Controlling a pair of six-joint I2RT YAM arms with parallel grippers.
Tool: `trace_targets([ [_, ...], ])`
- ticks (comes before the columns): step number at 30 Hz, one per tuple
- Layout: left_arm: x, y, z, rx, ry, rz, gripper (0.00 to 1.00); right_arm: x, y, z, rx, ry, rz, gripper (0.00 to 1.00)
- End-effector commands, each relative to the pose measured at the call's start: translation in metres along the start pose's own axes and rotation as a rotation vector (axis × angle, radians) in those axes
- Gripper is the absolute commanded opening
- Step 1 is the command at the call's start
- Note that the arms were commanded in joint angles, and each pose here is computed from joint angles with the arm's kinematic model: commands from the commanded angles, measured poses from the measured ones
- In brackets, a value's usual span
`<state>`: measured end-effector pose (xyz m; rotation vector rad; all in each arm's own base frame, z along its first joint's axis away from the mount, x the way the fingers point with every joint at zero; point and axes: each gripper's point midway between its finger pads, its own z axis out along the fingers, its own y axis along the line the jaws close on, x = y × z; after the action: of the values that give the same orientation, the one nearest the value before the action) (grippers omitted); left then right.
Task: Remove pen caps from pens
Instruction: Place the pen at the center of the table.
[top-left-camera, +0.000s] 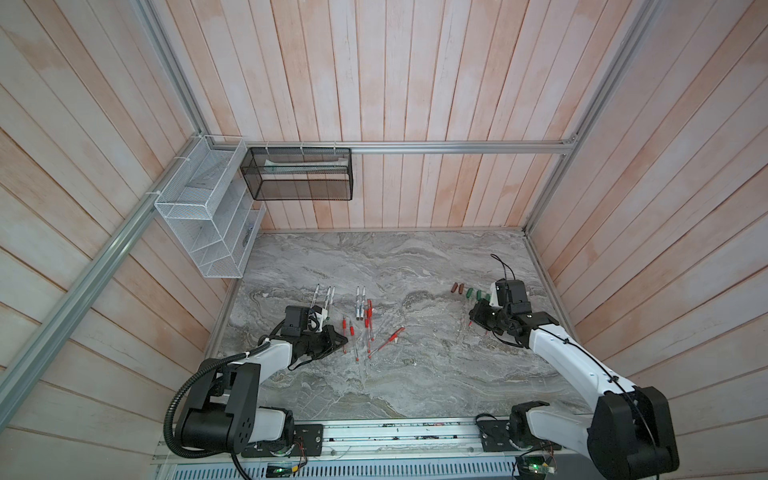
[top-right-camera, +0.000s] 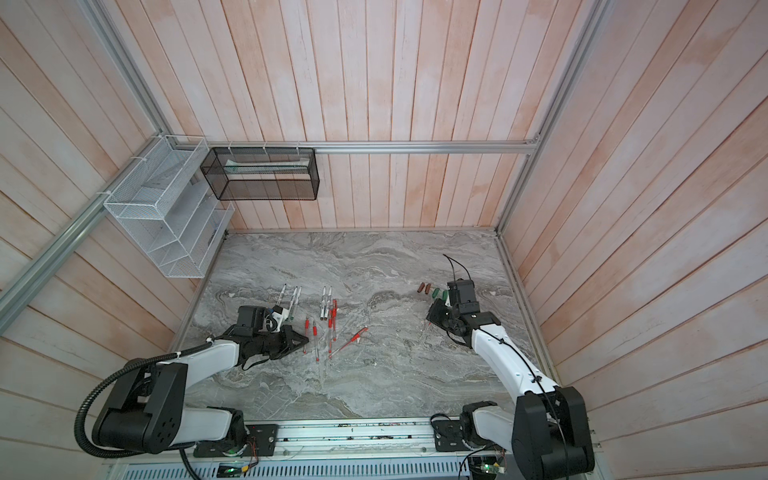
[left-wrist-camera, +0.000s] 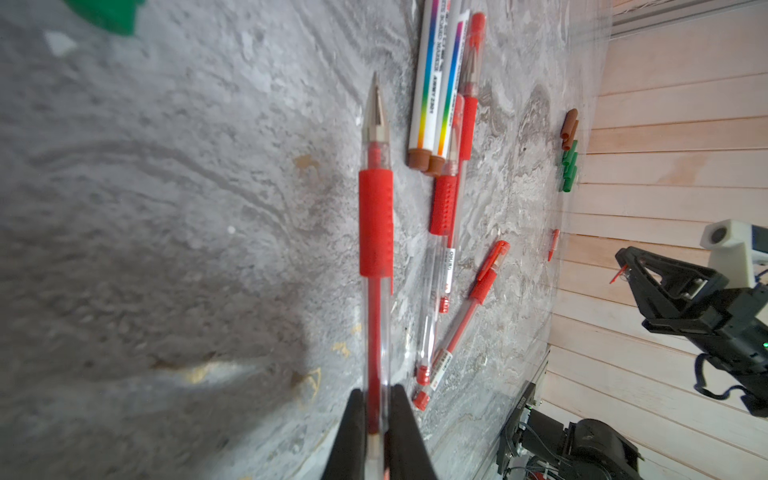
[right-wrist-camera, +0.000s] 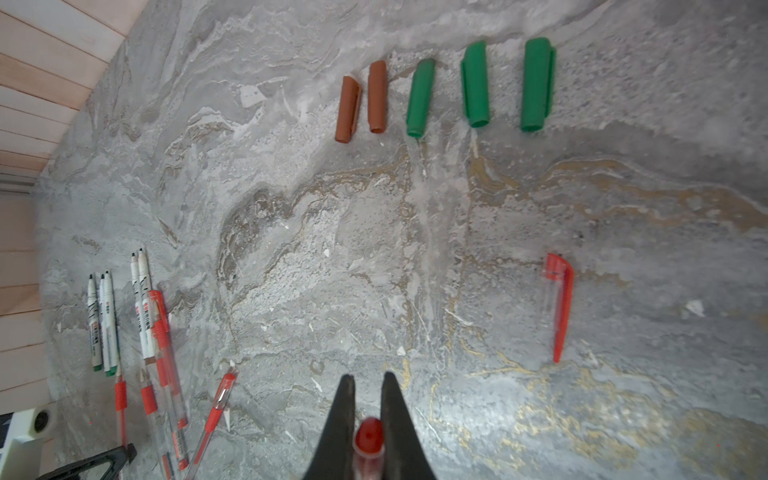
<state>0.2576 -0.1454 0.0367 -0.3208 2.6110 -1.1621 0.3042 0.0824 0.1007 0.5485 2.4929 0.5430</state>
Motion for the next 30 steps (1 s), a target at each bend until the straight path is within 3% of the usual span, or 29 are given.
trace_targets([
  [1,0.003,0.009,0.004,-0.028,0.004,-0.021,0.04,0.011,-0.024,0.001,0.058,0.040,0.009,0.00],
  [21,0.003,0.006,0.001,-0.031,-0.001,-0.005,0.30,0.020,-0.064,0.020,0.127,0.121,0.038,0.00],
  [30,-0.021,-0.026,-0.020,0.028,-0.122,0.117,0.45,0.006,-0.063,0.027,0.154,0.126,0.021,0.00],
])
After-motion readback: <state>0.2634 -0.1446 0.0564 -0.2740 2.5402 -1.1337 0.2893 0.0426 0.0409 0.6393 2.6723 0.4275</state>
